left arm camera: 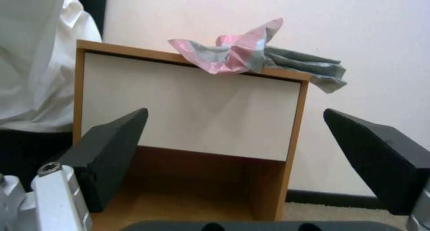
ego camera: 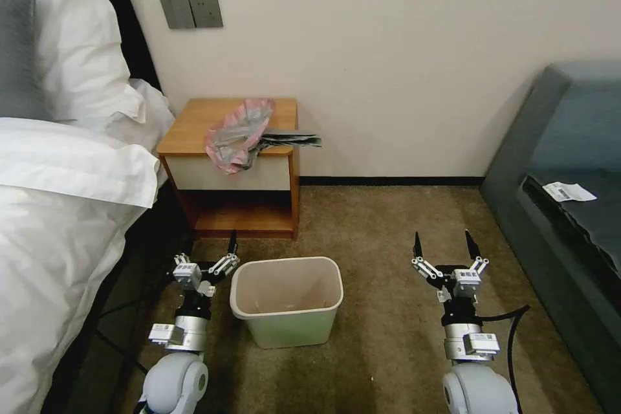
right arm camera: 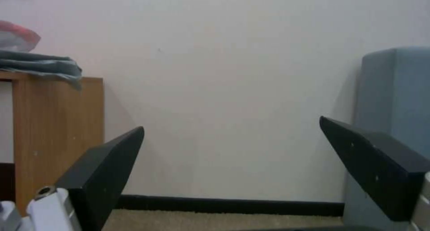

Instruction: Pick up the garbage bag from the table and place it over the trash can.

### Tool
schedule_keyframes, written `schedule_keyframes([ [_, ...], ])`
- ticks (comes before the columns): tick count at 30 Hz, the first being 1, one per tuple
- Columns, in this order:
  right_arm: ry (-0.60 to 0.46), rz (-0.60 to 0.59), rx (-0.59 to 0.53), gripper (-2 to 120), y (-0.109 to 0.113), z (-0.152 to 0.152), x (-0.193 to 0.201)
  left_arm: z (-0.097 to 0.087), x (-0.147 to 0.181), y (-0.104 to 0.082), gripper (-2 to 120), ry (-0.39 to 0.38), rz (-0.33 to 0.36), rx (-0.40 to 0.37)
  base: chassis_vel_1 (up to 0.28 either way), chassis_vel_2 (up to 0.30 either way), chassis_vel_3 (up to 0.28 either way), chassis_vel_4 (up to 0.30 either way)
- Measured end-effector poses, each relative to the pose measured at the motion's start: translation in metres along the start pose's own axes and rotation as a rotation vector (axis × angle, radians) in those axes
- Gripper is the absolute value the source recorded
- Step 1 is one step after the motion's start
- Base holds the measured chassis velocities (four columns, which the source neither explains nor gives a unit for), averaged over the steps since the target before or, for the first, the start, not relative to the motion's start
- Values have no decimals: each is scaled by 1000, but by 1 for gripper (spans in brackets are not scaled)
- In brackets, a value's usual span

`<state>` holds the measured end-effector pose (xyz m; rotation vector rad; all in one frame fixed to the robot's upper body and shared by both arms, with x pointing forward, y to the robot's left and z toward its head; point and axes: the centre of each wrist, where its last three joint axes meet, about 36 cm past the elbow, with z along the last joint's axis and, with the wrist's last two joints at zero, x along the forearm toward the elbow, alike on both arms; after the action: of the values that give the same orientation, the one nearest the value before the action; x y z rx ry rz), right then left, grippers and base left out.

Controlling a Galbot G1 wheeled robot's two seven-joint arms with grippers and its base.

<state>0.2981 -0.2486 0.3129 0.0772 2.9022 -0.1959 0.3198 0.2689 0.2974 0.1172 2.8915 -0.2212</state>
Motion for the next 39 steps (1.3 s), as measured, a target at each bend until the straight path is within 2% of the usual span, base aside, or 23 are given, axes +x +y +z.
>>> schedule_keyframes([
  [39, 0, 0, 0, 100, 0, 0, 0, 0, 0, 0, 98, 0, 0, 0, 0, 0, 0, 0],
])
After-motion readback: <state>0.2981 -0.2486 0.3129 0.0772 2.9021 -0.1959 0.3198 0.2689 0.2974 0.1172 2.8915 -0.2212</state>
